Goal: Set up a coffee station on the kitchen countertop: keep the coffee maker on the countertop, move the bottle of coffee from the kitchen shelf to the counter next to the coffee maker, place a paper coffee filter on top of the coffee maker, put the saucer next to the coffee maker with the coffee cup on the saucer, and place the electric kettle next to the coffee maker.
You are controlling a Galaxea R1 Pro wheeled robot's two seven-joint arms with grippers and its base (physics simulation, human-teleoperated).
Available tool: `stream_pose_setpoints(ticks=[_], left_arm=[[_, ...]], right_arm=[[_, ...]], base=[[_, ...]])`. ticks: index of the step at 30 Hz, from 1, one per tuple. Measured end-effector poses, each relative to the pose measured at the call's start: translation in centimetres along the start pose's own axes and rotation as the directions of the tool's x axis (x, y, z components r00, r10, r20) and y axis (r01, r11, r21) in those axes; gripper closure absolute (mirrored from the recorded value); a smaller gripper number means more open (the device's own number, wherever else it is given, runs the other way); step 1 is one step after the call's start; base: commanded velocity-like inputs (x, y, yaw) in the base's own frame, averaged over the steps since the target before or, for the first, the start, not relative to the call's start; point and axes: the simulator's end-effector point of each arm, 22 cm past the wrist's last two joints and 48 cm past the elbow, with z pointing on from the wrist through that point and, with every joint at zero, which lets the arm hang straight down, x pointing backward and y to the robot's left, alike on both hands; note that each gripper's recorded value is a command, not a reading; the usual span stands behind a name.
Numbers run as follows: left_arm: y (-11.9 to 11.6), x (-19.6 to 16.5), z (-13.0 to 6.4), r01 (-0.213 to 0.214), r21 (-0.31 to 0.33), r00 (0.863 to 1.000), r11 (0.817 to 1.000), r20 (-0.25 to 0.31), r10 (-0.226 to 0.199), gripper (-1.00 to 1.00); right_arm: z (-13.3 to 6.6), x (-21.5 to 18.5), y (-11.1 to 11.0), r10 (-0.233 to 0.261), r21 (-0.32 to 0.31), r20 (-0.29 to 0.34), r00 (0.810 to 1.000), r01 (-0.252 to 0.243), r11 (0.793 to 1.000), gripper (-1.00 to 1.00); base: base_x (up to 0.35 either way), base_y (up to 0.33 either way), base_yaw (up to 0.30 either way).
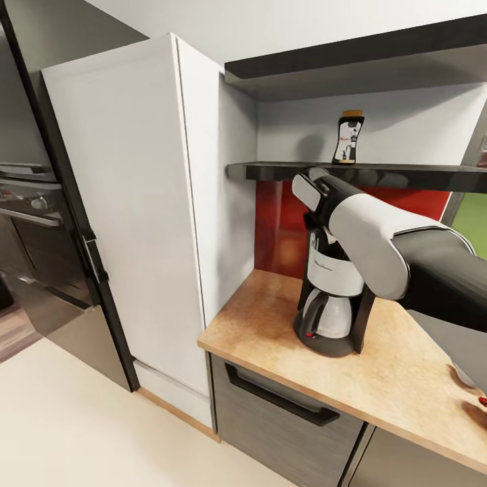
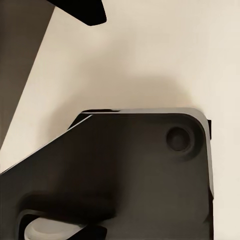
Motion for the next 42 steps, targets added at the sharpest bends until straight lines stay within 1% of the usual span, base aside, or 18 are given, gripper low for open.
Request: stream_pose_setpoints(ticks=[1,2,5,8,42], left_arm=[[0.0,0.0,0.0,0.000,0.000,1.000,1.000,0.000,0.000,-1.00],[0.0,0.0,0.0,0.000,0.000,1.000,1.000,0.000,0.000,-1.00],[0.0,0.0,0.0,0.000,0.000,1.000,1.000,0.001,0.000,-1.00],[0.0,0.0,0.0,0.000,0.000,1.000,1.000,0.001,0.000,-1.00],[0.3,-0.1,0.0,0.002,-0.003,1.000,1.000,0.002,-0.002,-1.00]], right_arm=[[0.1,0.2,-0.6,-0.004,0.030,-0.005,1.000,0.005,1.000,1.00],[0.1,0.3,-0.9,-0.005,0.043,-0.007,1.000,0.005,0.999,1.00],[0.1,0.4,-2.3,-0.007,0.111,-0.011,1.000,0.008,0.994,1.00],[0.1,0.5,-2.8,-0.006,0.131,-0.013,1.000,0.008,0.991,1.00],[0.5,1.0,-2.6,-0.010,0.136,-0.024,1.000,0.013,0.991,1.00]], base=[[0.000,0.000,0.000],[0.000,0.000,0.000],[0.000,0.000,0.000],[0.000,0.000,0.000],[0.000,0.016,0.000]])
